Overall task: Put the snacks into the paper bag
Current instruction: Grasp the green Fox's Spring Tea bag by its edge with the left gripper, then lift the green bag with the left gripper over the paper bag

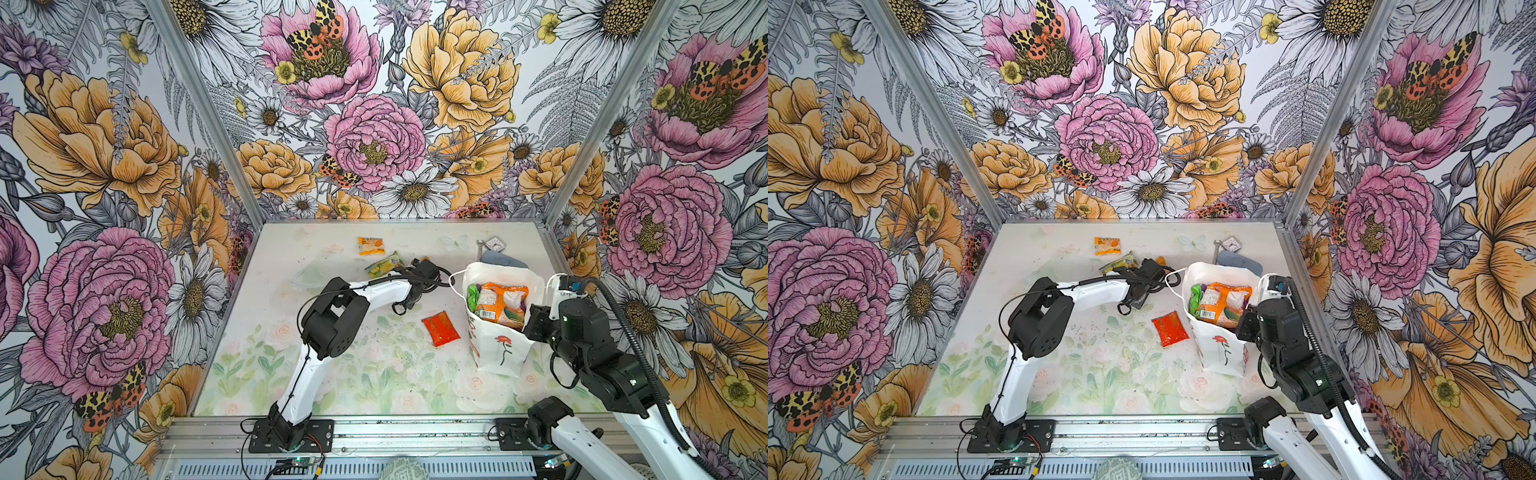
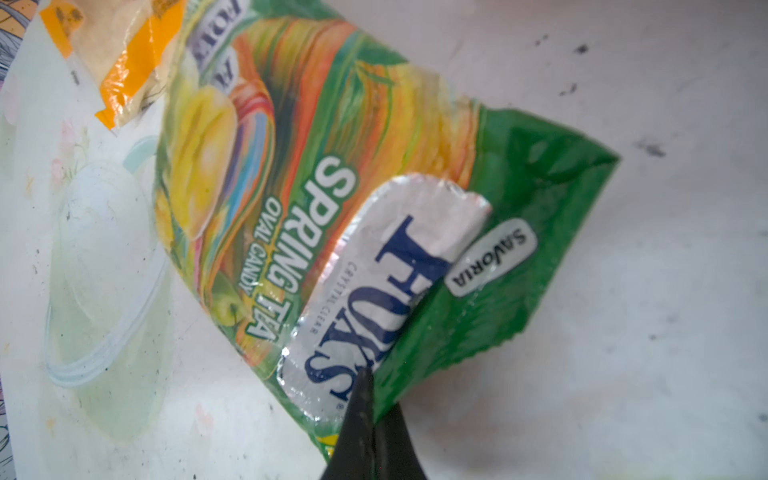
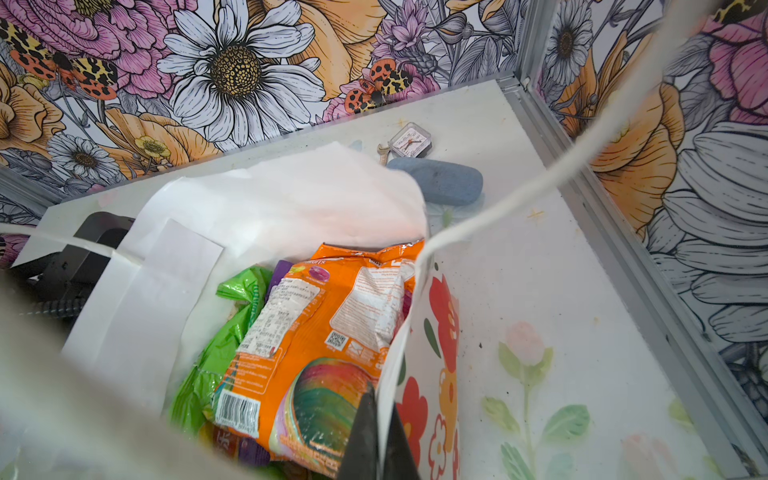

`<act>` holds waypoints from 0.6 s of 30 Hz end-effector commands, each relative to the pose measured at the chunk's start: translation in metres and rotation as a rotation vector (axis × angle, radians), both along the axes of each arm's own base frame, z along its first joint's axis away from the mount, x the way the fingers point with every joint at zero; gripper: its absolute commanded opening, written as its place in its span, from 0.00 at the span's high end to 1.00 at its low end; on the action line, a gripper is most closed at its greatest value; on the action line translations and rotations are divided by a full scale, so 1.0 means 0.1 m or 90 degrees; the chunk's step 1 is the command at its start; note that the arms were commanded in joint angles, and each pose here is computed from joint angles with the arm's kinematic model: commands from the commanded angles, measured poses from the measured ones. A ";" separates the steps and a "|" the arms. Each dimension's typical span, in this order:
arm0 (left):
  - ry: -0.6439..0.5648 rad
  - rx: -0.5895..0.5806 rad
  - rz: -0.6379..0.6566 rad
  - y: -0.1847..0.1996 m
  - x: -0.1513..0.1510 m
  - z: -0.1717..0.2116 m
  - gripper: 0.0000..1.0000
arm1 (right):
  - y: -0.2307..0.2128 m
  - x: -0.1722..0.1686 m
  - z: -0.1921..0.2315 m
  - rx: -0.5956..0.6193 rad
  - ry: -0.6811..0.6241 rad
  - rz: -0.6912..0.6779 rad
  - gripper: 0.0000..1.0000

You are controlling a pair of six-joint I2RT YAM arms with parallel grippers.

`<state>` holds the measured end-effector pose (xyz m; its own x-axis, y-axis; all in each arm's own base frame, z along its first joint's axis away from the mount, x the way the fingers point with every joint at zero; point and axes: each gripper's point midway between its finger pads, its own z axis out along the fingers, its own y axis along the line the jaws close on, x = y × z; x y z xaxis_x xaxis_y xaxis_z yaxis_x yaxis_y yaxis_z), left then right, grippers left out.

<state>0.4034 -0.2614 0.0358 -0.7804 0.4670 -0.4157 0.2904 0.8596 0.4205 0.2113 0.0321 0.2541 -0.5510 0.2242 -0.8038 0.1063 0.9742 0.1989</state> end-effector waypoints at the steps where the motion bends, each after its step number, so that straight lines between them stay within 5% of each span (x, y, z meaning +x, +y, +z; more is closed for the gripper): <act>1: -0.054 -0.075 0.041 0.06 0.03 0.30 1.00 | -0.04 0.12 0.48 0.020 -0.109 -0.024 1.00; 18: -0.121 -0.328 0.074 0.21 -0.54 1.09 1.00 | 0.00 0.16 0.44 0.031 -0.104 -0.017 1.00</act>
